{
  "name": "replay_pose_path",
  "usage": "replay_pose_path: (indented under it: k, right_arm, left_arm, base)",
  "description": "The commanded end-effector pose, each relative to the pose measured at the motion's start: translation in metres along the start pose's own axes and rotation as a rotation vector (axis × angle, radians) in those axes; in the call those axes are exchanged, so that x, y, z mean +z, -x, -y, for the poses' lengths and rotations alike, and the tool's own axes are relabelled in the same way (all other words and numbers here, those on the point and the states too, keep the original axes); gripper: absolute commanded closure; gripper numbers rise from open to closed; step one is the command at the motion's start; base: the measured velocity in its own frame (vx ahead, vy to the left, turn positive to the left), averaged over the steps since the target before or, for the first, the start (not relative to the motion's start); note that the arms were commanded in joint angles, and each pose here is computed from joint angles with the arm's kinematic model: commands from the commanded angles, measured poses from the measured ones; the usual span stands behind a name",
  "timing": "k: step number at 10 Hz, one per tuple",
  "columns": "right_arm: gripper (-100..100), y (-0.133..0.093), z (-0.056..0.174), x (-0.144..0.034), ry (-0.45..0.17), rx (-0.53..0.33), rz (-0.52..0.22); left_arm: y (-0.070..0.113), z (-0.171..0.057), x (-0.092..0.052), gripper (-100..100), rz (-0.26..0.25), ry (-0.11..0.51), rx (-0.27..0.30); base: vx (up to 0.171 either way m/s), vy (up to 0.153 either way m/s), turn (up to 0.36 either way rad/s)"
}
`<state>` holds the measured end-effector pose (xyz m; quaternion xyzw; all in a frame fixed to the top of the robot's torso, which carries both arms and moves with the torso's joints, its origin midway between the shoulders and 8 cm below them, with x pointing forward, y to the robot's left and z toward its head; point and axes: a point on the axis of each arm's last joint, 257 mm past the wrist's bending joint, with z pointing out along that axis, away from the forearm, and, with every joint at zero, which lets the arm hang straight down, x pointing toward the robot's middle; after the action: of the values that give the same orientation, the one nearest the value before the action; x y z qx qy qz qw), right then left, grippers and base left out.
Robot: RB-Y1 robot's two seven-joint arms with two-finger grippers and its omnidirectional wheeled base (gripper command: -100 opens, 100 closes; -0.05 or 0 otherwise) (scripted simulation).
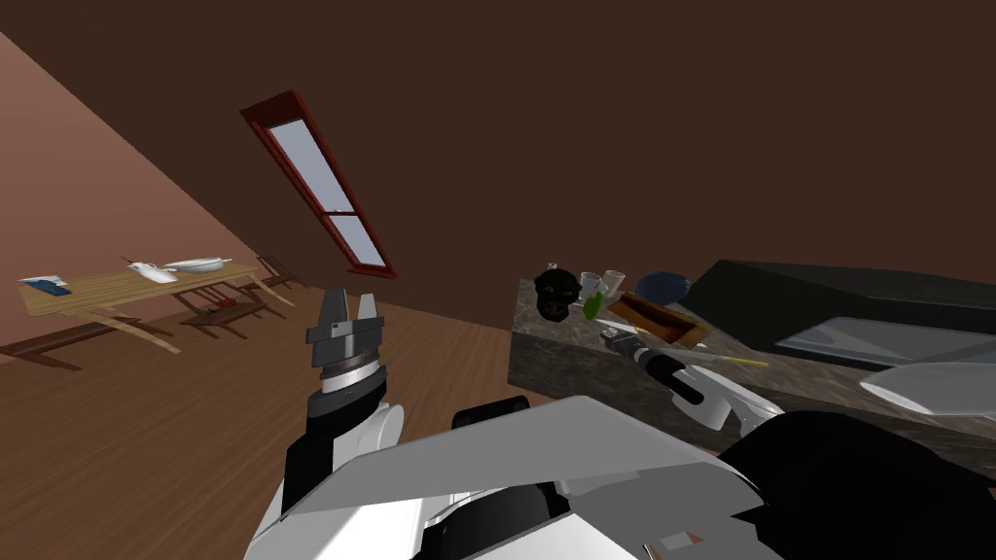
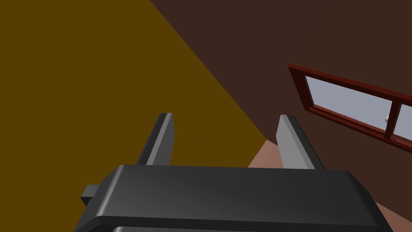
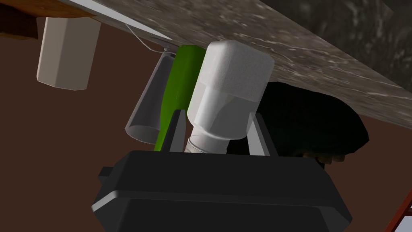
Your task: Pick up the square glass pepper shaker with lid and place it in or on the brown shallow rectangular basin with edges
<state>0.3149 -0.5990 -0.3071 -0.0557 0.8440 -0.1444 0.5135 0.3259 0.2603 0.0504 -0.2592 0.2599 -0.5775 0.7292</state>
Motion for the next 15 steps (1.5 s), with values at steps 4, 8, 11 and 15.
replay_pose_path:
  k: [4, 8, 11, 15]
  right_arm:
    - [100, -0.012, 0.005, -0.015, 0.0, 0.013, -0.025]
    - [100, -0.038, 0.039, -0.04, -0.06, 0.06, -0.088]
    - [100, -0.057, 0.071, -0.063, -0.118, 0.099, -0.139]
    - [100, -0.077, 0.111, -0.096, -0.196, 0.147, -0.199]
  left_arm:
    - [0.0, 0.0, 0.0, 0, 0.0, 0.0, 0.0]
    - [0.0, 0.0, 0.0, 0, 0.0, 0.0, 0.0]
    - [0.0, 0.0, 0.0, 0, 0.0, 0.0, 0.0]
    - [0.0, 0.0, 0.0, 0, 0.0, 0.0, 0.0]
  base:
    - [0.022, 0.021, -0.07]
    - [-0.162, 0.04, -0.004]
    - [-0.152, -0.008, 0.006]
    - [-0.145, -0.023, 0.015]
